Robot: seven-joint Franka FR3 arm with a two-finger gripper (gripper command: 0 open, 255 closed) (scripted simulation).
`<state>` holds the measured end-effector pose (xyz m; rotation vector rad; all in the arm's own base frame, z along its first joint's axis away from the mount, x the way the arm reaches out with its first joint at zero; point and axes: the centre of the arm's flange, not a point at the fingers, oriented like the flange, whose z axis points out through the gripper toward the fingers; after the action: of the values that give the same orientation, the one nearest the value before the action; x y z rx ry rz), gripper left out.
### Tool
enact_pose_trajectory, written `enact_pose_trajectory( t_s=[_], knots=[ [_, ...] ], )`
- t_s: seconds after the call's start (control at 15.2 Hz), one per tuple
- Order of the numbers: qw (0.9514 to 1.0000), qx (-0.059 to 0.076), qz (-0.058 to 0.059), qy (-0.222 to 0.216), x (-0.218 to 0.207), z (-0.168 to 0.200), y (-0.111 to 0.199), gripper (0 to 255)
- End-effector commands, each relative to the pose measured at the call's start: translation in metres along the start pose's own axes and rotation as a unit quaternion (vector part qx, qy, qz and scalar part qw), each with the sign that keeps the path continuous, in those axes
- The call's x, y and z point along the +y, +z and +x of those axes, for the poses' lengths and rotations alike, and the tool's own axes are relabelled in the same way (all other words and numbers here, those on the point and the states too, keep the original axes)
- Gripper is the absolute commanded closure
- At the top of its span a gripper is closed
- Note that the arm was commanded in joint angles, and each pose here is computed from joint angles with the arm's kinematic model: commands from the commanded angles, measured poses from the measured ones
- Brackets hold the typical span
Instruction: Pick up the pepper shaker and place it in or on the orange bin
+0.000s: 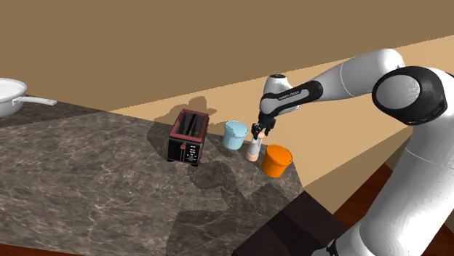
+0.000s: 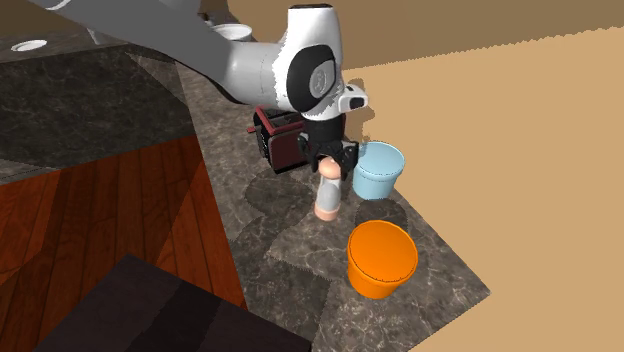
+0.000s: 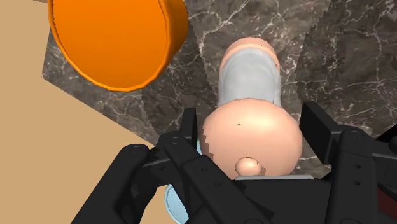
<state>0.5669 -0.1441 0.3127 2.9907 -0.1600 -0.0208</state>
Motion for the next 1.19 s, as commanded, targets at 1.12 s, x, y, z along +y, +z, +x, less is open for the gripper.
enact_pose_trajectory(
  t_s=[1.12],
  knots=[
    [1.0,0.0,0.0,0.0,0.014,0.0,-0.1,255]
  ],
)
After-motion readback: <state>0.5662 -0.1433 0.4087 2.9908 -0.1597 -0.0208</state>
